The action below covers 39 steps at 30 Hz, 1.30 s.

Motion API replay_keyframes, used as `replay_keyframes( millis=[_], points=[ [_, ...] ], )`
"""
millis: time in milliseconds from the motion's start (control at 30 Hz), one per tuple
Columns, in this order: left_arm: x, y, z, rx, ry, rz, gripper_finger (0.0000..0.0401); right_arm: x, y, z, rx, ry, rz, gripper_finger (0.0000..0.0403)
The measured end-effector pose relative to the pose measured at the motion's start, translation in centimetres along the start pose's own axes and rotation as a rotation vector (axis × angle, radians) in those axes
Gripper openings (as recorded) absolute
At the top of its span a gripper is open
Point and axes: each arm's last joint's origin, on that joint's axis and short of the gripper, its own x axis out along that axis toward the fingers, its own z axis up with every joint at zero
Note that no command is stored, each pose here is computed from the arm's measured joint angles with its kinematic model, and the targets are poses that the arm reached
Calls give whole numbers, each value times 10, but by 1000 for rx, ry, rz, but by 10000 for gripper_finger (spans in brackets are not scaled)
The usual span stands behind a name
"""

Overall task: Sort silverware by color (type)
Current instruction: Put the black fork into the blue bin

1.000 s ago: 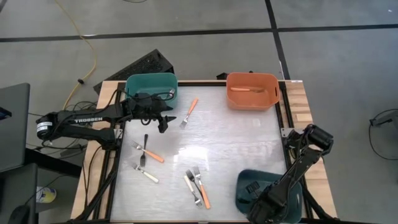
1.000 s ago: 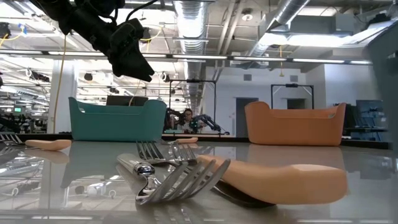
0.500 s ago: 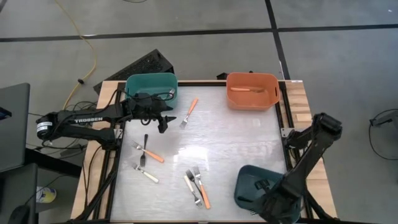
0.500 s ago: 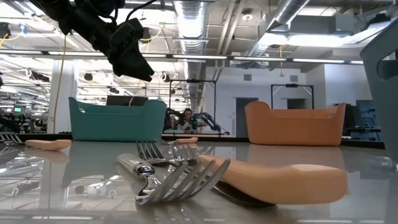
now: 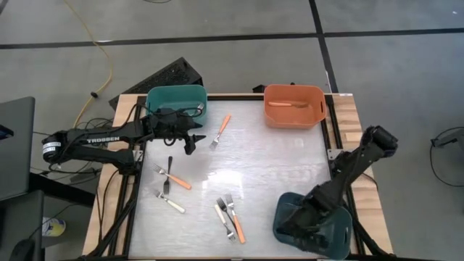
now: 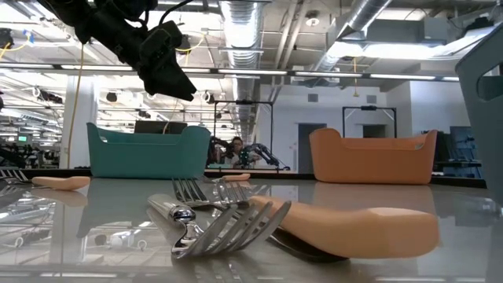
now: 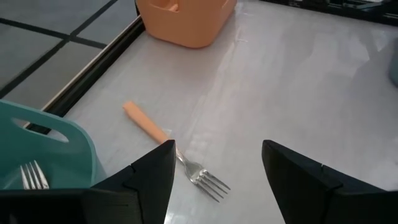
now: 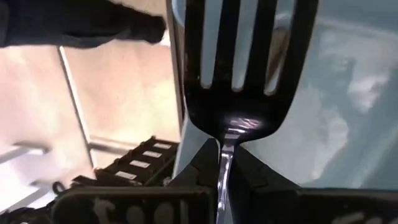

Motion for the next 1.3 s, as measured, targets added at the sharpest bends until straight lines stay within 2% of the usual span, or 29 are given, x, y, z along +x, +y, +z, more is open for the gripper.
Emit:
replay_keyframes(
  millis=[100, 433, 733, 933, 1167, 1300],
  points=[
    [0, -1, 0, -3, 1, -26, 224, 17, 4, 0, 6, 44, 3, 33],
    [0, -2, 0, -7, 5, -75, 224, 53, 15, 2, 50, 53, -2, 33],
    [0, -2, 0, -8, -3, -75, 224, 41, 19, 6, 97, -20, 50, 33],
    [0, -3, 1, -17, -2, -103, 224, 39, 18, 4, 111, -14, 43, 33],
    [0, -4, 0, -40, 1, -128, 224, 62, -1, 3, 172, -30, 153, 33],
    [0, -6, -1, -38, 11, -138, 224, 73, -18, -4, 257, 17, 114, 33]
  ],
)
